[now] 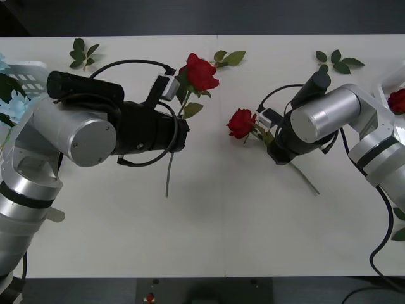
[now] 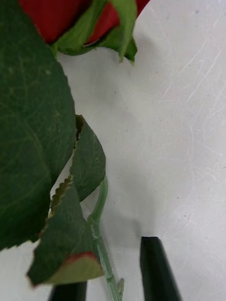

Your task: Put the red flowers into the right box and the blue flowers into the left box

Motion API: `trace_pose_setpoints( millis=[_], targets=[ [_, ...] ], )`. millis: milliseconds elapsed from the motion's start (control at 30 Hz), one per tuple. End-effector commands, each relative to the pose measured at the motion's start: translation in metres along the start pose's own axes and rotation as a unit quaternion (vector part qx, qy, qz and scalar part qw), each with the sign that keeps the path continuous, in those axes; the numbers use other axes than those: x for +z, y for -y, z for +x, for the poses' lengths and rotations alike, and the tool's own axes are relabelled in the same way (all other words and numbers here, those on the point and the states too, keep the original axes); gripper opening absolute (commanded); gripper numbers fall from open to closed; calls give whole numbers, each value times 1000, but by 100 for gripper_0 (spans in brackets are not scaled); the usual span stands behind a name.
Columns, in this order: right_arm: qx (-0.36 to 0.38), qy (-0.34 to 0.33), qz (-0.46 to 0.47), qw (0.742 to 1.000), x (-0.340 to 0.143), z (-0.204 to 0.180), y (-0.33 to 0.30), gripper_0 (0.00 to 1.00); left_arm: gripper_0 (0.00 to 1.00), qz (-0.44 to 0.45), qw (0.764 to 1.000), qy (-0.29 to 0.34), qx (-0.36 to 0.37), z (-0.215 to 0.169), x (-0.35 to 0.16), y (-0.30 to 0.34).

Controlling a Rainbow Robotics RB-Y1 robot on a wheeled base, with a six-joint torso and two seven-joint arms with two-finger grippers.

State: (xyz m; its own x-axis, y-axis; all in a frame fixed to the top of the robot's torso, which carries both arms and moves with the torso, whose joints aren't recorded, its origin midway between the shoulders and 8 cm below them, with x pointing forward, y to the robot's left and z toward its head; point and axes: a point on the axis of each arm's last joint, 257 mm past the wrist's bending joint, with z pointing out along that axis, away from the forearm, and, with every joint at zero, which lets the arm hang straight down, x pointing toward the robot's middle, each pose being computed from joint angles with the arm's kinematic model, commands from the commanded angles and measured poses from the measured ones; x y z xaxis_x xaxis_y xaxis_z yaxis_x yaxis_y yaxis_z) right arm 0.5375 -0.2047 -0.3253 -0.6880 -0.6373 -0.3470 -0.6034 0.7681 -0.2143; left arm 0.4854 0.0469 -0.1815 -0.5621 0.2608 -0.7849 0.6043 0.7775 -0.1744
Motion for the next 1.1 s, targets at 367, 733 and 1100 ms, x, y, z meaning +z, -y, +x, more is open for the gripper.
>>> trace_pose_setpoints(
  millis=[367,733,1100],
  targets=[
    [-48,20,12,999,-7,-26,-6,3,0,164,983,73,40,-57,-80,44],
    [-12,29,-1,999,-19,-23,12,2,0,268,955,114,49,-101,-124,62],
    [75,60,18,995,-118,-2,117,2,0,316,936,142,60,-135,-129,65]
  ],
)
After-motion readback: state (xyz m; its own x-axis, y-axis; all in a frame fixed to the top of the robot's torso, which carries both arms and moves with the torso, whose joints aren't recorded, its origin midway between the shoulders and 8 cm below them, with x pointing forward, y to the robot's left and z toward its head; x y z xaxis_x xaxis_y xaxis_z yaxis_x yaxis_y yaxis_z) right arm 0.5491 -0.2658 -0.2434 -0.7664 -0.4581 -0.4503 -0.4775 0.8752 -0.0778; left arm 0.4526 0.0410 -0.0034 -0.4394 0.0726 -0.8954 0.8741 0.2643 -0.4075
